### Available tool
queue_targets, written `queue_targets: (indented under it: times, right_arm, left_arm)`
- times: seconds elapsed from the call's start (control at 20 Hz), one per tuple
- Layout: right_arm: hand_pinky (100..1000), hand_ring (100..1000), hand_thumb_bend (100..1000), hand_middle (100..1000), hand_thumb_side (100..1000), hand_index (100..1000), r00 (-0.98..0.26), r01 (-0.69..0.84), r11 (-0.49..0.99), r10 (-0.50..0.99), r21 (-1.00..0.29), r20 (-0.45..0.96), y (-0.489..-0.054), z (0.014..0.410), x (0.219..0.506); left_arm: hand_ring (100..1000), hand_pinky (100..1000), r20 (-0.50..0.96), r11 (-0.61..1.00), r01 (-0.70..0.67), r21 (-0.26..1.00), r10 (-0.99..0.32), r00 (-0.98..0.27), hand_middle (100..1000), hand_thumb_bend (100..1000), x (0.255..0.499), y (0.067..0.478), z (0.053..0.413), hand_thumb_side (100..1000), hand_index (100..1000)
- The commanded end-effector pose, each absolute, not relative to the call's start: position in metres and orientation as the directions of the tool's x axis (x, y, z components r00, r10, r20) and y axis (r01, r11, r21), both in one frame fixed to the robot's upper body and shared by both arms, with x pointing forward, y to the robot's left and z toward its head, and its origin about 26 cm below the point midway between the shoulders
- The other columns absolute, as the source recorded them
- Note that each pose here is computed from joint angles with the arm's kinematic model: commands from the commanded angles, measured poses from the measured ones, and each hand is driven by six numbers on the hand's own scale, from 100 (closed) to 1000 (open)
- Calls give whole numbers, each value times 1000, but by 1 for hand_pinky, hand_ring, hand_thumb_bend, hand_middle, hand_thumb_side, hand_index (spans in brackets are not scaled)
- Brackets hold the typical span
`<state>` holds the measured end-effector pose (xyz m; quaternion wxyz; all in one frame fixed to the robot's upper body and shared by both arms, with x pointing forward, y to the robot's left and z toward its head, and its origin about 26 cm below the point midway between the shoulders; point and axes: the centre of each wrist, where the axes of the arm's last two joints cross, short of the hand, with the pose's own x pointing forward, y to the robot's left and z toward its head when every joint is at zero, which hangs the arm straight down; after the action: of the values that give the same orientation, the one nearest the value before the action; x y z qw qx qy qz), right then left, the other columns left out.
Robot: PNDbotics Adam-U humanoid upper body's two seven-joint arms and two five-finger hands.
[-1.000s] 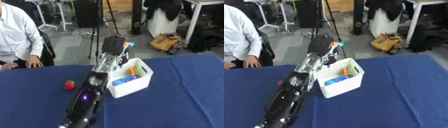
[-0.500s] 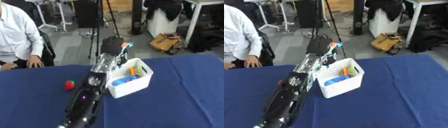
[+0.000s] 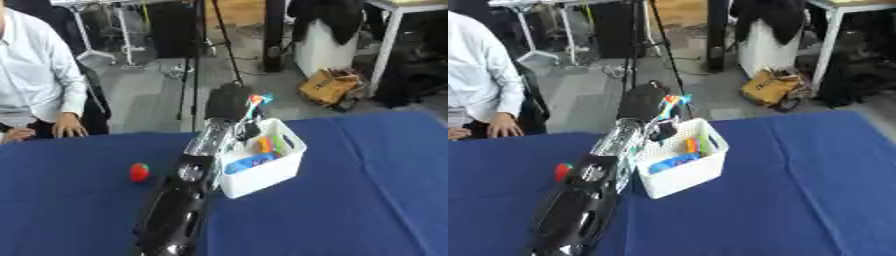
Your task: Pick up objects on the table and place them in the box.
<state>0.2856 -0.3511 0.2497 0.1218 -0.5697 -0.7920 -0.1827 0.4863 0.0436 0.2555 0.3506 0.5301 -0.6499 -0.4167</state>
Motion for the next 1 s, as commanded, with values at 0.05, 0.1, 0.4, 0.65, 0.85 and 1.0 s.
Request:
queue_targets:
  times: [0.05,0.1,0.4,0.65,0.85,1.0]
  right_arm:
    - [830,837,100,626,681,709,-337,941,293,865,171,372,-352,259,284]
    - [830,837,100,626,682,708,-338,940,294,865,171,372,-352,259,284]
    - [829,837,100,626,677,708,-341,939,295,864,176,371,-352,260,284]
    - [829,836,100,626,675,708,-339,940,294,864,175,373,-352,260,284]
    - [829,836,100,626,675,708,-337,940,292,864,175,373,-352,260,283]
    - [829,836,100,626,675,708,-337,940,292,864,175,373,-352,260,283]
  left_arm:
    - [466,100,-1,87,-458,885,-982,-188,530,100,484,39,268,345,649]
    - [469,100,-16,72,-469,880,-984,-180,532,100,483,38,266,349,649]
    - [469,100,-45,43,-532,845,-988,-150,532,100,485,39,261,363,649]
    - [469,100,-48,40,-539,841,-988,-148,533,100,486,41,260,364,650]
    - [467,100,-39,49,-540,840,-988,-151,532,100,486,42,261,367,650]
    - [467,100,-36,53,-542,839,-988,-153,531,100,486,42,261,369,650]
